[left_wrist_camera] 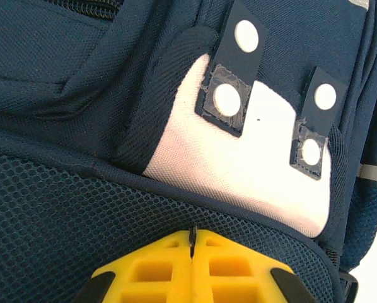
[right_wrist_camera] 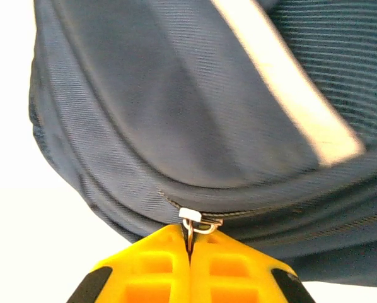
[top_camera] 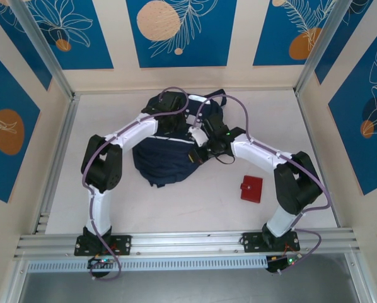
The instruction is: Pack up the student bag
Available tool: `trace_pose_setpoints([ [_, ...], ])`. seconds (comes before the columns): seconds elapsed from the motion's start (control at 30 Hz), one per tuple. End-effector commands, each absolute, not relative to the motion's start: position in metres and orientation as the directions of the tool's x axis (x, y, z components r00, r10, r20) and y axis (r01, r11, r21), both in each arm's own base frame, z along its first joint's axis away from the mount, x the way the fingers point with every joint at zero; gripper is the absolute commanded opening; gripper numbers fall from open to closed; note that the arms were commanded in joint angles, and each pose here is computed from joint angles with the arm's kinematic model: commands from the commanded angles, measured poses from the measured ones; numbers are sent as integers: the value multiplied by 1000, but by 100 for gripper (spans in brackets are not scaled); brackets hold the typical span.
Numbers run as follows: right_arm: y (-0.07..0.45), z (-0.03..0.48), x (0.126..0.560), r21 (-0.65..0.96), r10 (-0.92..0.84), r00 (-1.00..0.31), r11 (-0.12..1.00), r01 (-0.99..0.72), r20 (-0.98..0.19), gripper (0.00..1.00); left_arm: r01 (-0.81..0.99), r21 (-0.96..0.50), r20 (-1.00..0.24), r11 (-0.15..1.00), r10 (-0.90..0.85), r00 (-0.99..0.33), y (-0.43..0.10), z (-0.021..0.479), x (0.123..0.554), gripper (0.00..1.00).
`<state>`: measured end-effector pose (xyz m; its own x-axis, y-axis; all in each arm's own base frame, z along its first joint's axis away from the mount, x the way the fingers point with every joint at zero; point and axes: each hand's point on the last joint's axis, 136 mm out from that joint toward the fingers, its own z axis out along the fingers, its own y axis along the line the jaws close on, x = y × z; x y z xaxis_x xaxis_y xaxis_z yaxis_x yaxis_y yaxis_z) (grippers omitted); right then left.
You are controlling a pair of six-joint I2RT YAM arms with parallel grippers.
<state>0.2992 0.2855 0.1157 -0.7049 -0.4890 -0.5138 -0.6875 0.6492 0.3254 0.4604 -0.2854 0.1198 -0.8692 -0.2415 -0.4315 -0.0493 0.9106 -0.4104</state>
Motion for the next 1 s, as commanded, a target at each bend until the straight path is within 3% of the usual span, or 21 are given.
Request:
trace_pose_setpoints([
  [0.0, 308, 125, 268, 380, -494, -701, 602, -702, -514, 3, -153, -318, -356, 936, -268, -896, -270, 72, 449, 1],
  [0.13, 332, 133, 260, 410, -454, -702, 586, -699, -548, 5, -166, -337, -348, 927, -286, -893, -272, 72, 448, 0],
  [0.23, 324, 141, 272, 433, -348, -755, 654, -620, -556, 14, -138, -382, -352, 914, -282, -892, -277, 89, 449, 2],
  [0.3, 308, 148, 282, 460, -252, -792, 701, -545, -556, 26, -115, -421, -365, 900, -284, -887, -276, 112, 448, 13],
  [0.4, 279, 161, 294, 497, -98, -827, 757, -423, -554, 46, -92, -489, -390, 868, -311, -867, -266, 150, 441, 38],
  [0.57, 261, 172, 299, 586, 55, -864, 756, -291, -500, 60, -49, -486, -461, 873, -304, -834, -236, 194, 415, 54],
  [0.83, 258, 166, 325, 698, 280, -931, 715, 39, -235, 64, 41, -402, -482, 915, -174, -859, -219, 197, 342, 60],
  [0.97, 269, 156, 332, 702, 319, -941, 696, 151, -114, 57, 91, -363, -478, 927, -101, -873, -229, 188, 309, 60],
])
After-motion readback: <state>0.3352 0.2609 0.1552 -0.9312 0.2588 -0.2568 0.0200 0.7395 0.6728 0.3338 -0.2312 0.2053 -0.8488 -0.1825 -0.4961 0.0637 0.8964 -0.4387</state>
